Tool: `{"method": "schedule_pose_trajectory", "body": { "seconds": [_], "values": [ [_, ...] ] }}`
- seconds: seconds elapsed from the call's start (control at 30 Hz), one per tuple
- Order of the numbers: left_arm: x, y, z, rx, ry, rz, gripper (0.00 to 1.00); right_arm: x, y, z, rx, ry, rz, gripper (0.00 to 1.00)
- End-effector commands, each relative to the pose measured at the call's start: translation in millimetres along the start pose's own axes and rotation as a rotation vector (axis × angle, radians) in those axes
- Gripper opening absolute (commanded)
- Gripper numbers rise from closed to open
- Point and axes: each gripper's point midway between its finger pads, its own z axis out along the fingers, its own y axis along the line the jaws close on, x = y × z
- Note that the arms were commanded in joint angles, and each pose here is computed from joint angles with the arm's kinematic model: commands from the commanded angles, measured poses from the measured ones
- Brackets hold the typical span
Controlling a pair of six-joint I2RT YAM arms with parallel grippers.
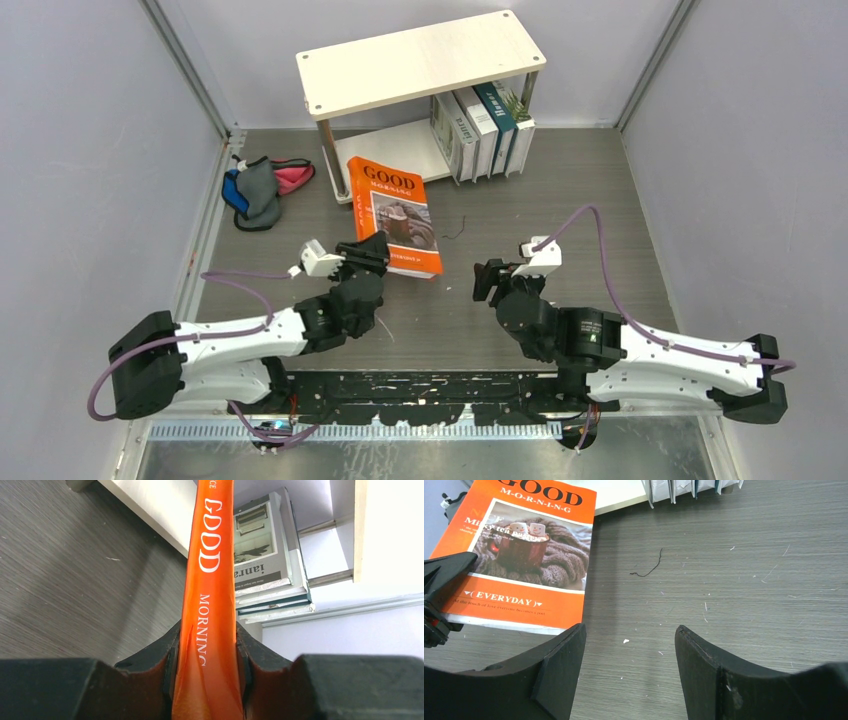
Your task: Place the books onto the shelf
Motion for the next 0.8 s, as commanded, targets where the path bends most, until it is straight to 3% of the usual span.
{"method": "schedule_pose_trajectory", "body": {
  "seconds": [0.0,0.77],
  "values": [
    [-18.6,-21.4,5.2,0.024,-0.108,-0.164,0.34,-8.3,-4.7,-0.6,0.005,-0.023,0.036,0.71],
    [-6.1,-22.0,101.5,0.056,-0.064,-0.281,0.35,-4.6,-11.2,31.2,0.037,0.009,0.041,0.71]
  ]
}}
